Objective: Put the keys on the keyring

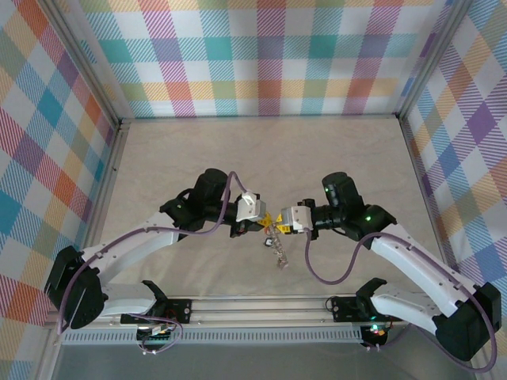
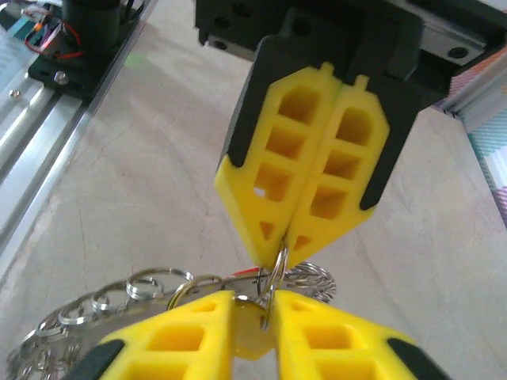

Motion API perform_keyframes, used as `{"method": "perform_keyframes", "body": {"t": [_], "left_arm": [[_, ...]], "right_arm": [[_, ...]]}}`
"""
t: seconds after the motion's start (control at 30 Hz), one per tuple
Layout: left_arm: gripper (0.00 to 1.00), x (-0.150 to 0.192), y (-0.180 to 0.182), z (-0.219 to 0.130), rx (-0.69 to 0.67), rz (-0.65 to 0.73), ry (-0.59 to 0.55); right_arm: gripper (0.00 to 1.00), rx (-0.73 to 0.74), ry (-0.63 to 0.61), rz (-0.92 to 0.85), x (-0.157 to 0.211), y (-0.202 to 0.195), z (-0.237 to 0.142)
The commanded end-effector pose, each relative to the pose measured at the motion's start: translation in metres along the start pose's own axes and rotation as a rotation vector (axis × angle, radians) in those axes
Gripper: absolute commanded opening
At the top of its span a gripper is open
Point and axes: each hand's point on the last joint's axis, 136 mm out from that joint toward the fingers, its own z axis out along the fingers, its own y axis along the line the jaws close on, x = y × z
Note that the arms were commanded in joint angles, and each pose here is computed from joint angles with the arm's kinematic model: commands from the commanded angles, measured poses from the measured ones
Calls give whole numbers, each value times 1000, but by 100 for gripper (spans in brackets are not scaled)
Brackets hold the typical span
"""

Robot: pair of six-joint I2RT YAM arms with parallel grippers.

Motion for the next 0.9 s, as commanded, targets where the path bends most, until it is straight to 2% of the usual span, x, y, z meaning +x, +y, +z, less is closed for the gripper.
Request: {"method": "perform_keyframes", "body": {"t": [0.0,0.1,0.2,0.47,0.8,0.87], "left_arm": [[0,-24,3,-11,-11,43,-94],[0,-25,3,-11,-20,38,-104],[0,-25,7,-10,-38,32,-123],[0,-29,9,-6,-22,24,-141],[0,-32,7,-8,-15,24,-149],[0,-33,5,-9,-1,28,-150]], "right_arm": [[8,-43,-30,-11,-2,9,1],[1,-30,-23,-14,0,8,2],[2,-28,-11,2,4,8,3],[23,-27,-72,25,-4,4,9],[24,142,-56,70,0,-19,-7],[27,161,-65,86,0,-18,-13]]}}
